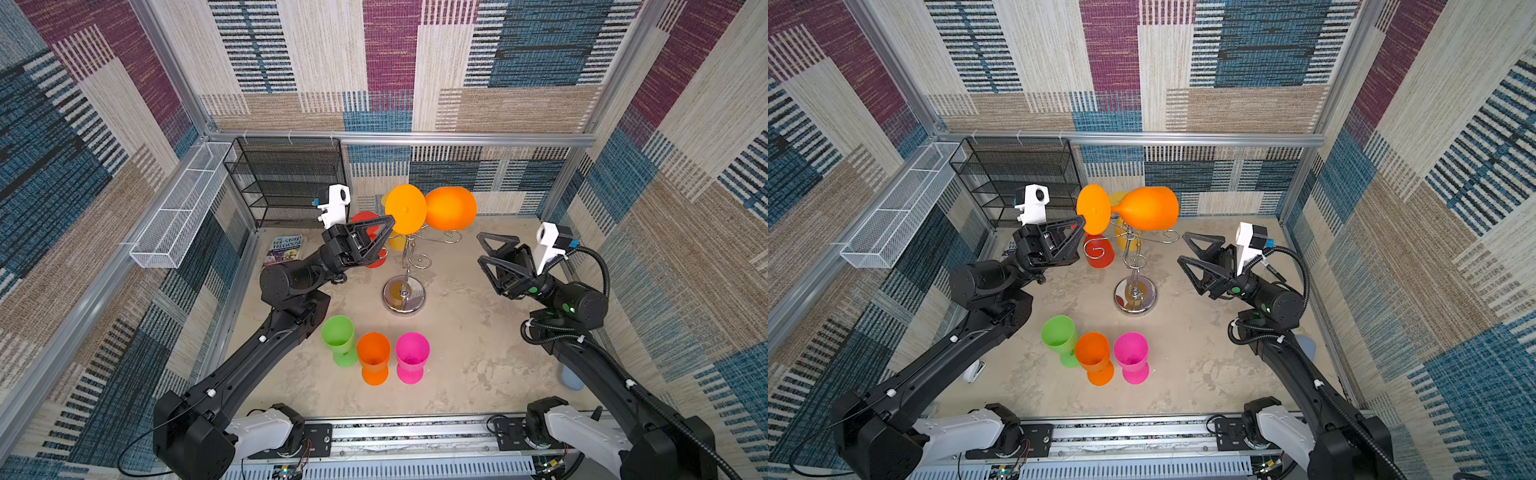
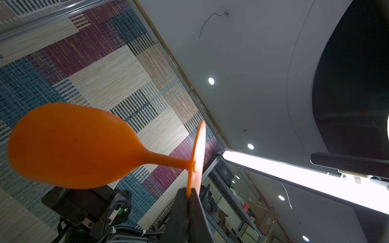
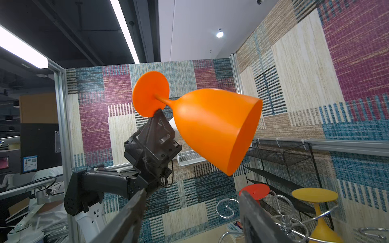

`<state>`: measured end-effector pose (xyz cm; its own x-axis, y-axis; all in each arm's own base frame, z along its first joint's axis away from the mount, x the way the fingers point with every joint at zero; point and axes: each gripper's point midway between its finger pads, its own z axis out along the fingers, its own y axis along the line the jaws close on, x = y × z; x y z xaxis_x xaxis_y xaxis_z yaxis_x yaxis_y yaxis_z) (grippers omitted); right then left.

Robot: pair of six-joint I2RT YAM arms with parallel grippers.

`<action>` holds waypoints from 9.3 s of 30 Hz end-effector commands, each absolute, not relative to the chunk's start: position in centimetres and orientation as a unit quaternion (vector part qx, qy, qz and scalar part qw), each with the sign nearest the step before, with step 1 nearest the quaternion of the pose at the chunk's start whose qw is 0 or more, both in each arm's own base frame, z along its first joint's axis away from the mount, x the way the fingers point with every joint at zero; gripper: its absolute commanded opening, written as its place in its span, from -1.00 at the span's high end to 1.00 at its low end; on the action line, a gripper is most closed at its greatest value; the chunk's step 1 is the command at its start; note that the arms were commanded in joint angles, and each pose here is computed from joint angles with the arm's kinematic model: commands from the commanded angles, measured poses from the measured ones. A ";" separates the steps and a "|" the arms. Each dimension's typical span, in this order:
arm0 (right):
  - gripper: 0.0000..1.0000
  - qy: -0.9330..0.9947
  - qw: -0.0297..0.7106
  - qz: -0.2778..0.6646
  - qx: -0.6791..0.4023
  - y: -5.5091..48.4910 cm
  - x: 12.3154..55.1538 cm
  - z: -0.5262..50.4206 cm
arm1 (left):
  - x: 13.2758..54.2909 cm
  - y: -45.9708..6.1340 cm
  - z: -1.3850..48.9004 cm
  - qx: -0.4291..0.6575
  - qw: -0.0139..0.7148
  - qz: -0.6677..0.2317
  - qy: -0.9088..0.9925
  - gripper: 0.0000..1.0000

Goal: Take the wine glass off the wine glass rack
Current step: Pick up the wine glass from the wine glass rack, then place the wine glass at the center of the table, then pick up the wine glass from the wine glass rack.

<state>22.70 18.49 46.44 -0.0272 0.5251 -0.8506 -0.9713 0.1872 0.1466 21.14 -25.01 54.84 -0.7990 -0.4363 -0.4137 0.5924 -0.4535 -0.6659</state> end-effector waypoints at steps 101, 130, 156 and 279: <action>1.00 0.881 0.415 0.220 0.060 8.6 28.1 30.9 | 16.2 -22.0 51.0 0.209 0.541 -0.567 0.585 -0.18; 1.00 0.975 0.128 0.148 -0.103 18.3 23.0 19.2 | 15.7 -21.9 48.6 0.226 0.534 -0.553 0.598 -0.17; 1.00 0.977 0.103 0.116 -0.147 21.8 23.4 17.7 | 15.1 -21.6 47.9 0.233 0.531 -0.550 0.601 -0.06; -0.54 0.732 0.568 0.374 0.044 12.5 19.2 36.9 | 39.9 -16.7 34.6 -0.110 0.381 -0.608 0.688 0.78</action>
